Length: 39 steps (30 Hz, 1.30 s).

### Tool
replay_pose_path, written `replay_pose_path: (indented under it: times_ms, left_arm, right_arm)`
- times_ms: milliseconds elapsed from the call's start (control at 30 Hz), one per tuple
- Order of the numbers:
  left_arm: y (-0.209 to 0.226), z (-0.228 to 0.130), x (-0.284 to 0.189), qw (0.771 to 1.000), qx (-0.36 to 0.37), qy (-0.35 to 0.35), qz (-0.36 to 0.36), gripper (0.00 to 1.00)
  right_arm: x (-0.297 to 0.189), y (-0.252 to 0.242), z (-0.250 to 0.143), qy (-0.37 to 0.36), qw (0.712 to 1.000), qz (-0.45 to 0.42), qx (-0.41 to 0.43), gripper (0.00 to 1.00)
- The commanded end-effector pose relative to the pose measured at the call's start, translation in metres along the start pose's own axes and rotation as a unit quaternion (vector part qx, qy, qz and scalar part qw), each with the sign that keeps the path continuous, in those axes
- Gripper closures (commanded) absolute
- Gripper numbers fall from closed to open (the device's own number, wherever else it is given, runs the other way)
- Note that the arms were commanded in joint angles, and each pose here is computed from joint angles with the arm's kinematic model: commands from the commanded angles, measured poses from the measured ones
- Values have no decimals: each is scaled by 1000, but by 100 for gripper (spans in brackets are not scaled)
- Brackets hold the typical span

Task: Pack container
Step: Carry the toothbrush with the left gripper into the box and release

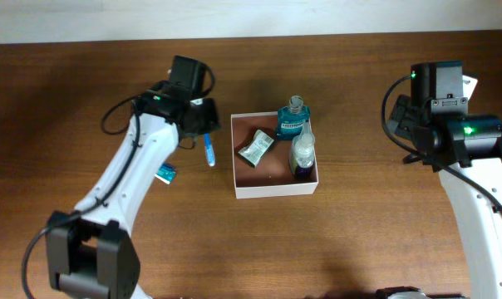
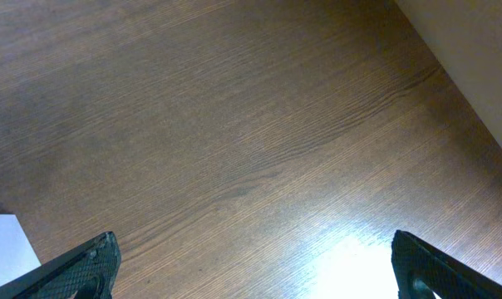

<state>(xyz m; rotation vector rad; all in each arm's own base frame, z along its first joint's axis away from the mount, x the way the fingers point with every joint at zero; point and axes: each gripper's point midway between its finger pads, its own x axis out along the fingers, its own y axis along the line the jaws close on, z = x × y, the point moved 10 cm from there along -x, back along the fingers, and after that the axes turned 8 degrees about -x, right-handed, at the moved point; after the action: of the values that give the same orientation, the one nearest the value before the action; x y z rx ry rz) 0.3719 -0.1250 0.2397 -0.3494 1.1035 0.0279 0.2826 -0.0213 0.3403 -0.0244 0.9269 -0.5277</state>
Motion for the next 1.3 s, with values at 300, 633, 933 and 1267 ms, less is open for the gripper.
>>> replay_pose_path:
  times_ms: [300,633,933,1267]
  left_arm:
    - [-98,-47,-22,981,136,-15,-141,97]
    - [-98,-71,11,979,177,42,-89,97]
    - [-93,-71,15,981,179,37,-60,92]
    - [-89,-63,12,983,170,32,-57,6]
  right_arm:
    - [-1,-3,3,-6,1000,-8,5,1]
    - [-1,-3,3,-6,1000,-8,5,1]
    - [-1,-3,3,-6,1000,-8,5,1]
    - [-1,-3,3,-6,1000,-8,5,1]
